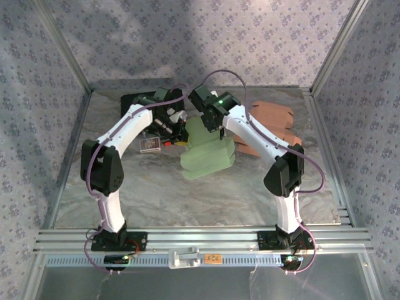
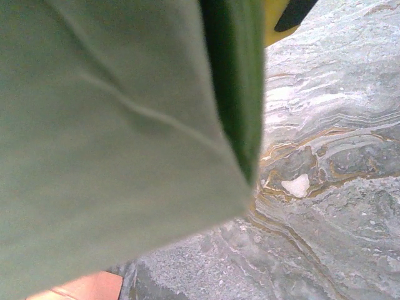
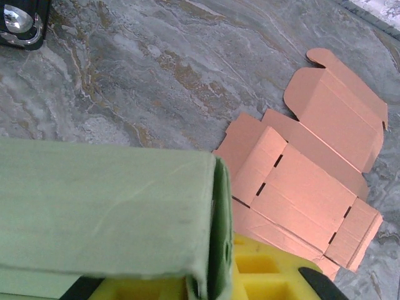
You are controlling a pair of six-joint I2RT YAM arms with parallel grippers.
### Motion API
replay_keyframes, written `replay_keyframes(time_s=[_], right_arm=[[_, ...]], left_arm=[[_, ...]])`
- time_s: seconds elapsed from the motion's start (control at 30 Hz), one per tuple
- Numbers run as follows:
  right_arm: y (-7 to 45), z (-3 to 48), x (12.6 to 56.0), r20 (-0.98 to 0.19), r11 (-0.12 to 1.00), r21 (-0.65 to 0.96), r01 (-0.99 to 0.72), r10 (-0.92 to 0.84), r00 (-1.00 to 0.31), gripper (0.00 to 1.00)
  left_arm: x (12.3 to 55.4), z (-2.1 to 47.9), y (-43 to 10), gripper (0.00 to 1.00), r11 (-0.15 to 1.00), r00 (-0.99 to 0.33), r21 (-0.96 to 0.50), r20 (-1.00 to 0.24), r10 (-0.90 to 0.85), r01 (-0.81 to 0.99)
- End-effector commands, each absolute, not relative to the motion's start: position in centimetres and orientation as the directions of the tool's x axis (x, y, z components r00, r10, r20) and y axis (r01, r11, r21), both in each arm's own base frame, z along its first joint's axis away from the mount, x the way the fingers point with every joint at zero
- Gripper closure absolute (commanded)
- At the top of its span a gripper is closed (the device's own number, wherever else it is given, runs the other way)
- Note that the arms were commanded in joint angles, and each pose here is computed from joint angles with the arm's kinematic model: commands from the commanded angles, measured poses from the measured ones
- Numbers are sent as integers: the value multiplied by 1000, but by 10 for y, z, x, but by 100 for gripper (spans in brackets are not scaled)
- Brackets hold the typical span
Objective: Fold the paper box
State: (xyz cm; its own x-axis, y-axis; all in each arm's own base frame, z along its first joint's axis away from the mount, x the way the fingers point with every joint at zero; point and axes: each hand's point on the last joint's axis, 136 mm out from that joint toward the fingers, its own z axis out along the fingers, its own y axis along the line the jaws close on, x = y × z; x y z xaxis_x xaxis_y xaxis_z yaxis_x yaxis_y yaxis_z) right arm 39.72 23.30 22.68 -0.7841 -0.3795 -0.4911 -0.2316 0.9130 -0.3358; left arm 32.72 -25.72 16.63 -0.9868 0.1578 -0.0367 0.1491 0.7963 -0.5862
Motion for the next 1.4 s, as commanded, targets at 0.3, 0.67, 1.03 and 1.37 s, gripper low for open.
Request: replay_keyframes(time_s=[0.3, 0.67, 1.03, 1.37], right_arm=[[214, 227, 402, -452, 840, -514, -173, -436, -778, 100], [221, 221, 369, -423, 895, -359, -266, -410, -808, 66], [218, 223, 354, -430, 929, -258, -266, -356, -829, 65], [215, 230, 344, -428, 947, -180, -268, -320, -845, 74]], left_arm=[[322, 183, -268, 100, 762, -979, -620, -59, 194, 189], [324, 179, -266, 100, 775, -982, -606, -52, 184, 177], [326, 178, -267, 100, 777, -980, -604, -45, 192, 180], [326, 175, -267, 100, 779, -980, -600, -37, 197, 179]])
